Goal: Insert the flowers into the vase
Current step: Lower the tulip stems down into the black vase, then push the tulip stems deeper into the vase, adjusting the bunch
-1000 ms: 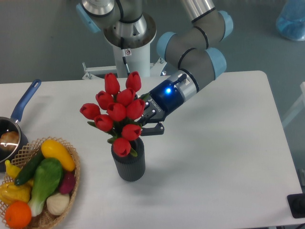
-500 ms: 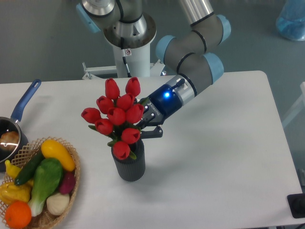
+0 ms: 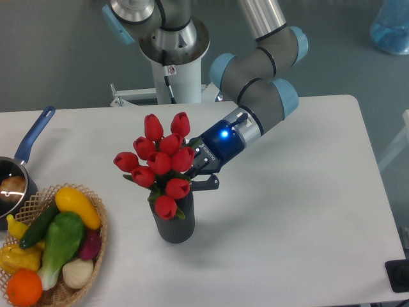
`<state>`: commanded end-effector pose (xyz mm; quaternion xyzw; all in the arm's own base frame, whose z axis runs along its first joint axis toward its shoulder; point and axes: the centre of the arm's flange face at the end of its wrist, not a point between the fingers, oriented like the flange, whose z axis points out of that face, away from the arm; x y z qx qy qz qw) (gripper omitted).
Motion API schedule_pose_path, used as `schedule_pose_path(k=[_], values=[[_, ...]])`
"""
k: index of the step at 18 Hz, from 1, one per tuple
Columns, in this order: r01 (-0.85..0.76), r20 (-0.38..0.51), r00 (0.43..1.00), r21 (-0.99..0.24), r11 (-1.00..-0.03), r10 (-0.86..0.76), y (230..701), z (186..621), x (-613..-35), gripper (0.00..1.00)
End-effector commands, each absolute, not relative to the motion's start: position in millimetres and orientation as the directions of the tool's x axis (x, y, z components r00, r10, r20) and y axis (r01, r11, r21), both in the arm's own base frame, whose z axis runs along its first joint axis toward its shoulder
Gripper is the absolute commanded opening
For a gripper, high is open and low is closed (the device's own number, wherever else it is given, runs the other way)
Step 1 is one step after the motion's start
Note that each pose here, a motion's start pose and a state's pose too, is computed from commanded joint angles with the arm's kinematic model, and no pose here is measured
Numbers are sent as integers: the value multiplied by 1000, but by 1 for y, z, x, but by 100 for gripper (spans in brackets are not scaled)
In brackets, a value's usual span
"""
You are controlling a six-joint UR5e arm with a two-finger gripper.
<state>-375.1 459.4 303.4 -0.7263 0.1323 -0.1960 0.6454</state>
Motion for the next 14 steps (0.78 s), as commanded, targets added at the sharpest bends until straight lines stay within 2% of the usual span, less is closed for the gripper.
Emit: schedule_pose_path(k=[14], values=[[61, 114, 889, -989, -132, -442, 454, 280, -374, 19]])
